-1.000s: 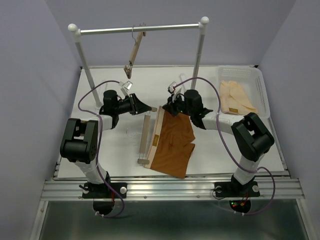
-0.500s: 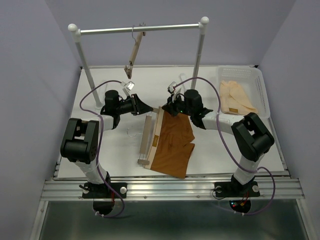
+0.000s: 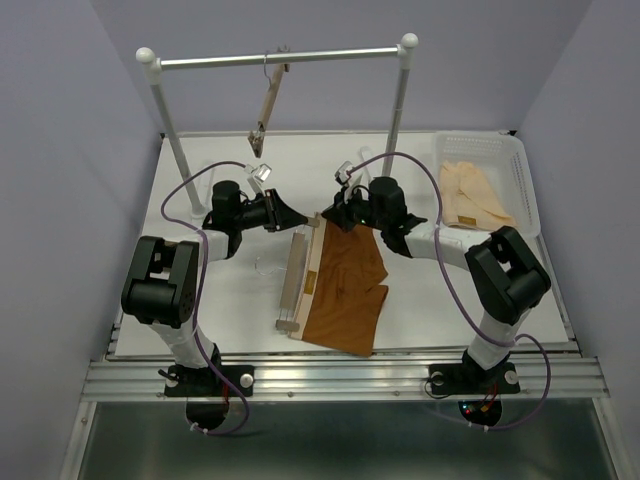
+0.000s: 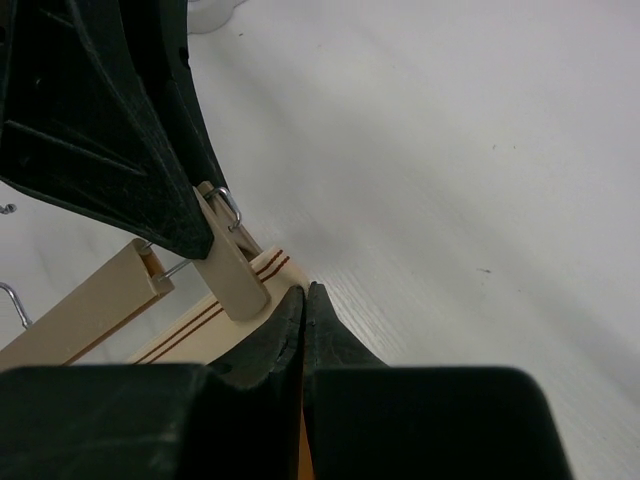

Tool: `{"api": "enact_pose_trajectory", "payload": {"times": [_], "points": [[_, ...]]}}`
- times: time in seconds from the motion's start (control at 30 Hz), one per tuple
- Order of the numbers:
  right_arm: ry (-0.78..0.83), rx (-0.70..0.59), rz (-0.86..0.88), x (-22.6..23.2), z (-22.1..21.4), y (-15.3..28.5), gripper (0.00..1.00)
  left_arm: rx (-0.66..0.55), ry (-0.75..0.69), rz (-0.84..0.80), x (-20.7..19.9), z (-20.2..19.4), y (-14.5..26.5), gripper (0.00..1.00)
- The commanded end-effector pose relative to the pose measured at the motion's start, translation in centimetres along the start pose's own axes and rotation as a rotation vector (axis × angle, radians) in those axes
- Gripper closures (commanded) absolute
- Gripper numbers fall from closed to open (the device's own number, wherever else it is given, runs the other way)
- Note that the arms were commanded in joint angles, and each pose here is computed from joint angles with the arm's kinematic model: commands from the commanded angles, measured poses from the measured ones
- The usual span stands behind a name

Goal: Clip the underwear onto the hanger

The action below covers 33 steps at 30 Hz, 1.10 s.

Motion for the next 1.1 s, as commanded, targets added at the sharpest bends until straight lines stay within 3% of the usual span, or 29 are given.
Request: {"api": "enact_pose_trajectory", "payload": {"times": [0.0, 0.33, 0.43, 0.47, 0.57, 0.6, 0.67, 0.7, 0.8, 1.0, 1.07], "points": [[0.059, -0.173, 0.009, 0.6, 6.4, 0.4, 0.99, 0.004, -0.082, -0.047, -1.0, 0.7, -0.2, 1.00], [0.037, -0.150, 0.007, 0.5, 5.7, 0.0, 0.99, 0.030, -0.070, -0.071, -1.2, 0.3, -0.4, 1.00], [0.030, -0.147, 0.010, 0.4, 5.6, -0.2, 0.99, 0.027, -0.081, -0.072, -1.5, 0.3, -0.3, 0.93], [0.030, -0.148, 0.011, 0.4, 5.7, -0.2, 0.99, 0.025, -0.081, -0.070, -1.5, 0.3, -0.2, 0.89], [0.031, -0.152, 0.008, 0.4, 5.8, -0.3, 0.99, 0.021, -0.087, -0.070, -1.7, 0.4, -0.1, 0.59], [0.032, -0.153, 0.005, 0.4, 5.9, -0.2, 0.99, 0.020, -0.084, -0.068, -1.7, 0.4, -0.1, 0.41], [0.030, -0.150, 0.002, 0.4, 5.9, -0.1, 0.99, 0.018, -0.085, -0.067, -1.8, 0.5, 0.0, 0.14], [0.031, -0.152, 0.002, 0.4, 6.0, -0.1, 0.99, 0.015, -0.087, -0.067, -1.9, 0.6, 0.0, 0.08], [0.031, -0.153, 0.000, 0.5, 6.1, 0.1, 0.99, 0.010, -0.090, -0.062, -2.1, 0.8, 0.1, 0.01], [0.038, -0.154, -0.011, 0.5, 6.2, 0.5, 0.99, -0.025, -0.118, -0.020, -2.9, 1.7, 0.7, 0.01], [0.045, -0.153, -0.013, 0.5, 6.2, 0.6, 0.99, -0.044, -0.111, 0.062, -2.5, 2.0, 1.1, 0.01]]}}
Point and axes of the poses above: each gripper's point midway between its finger pads, its own y axis back along the fingers, its own x axis along the line the jaws close on, z = x × y, the point moved 5 cm from there along y, back along the fingers, and after that the axes turned 6 degrees about -y, right-handed, at the moved point
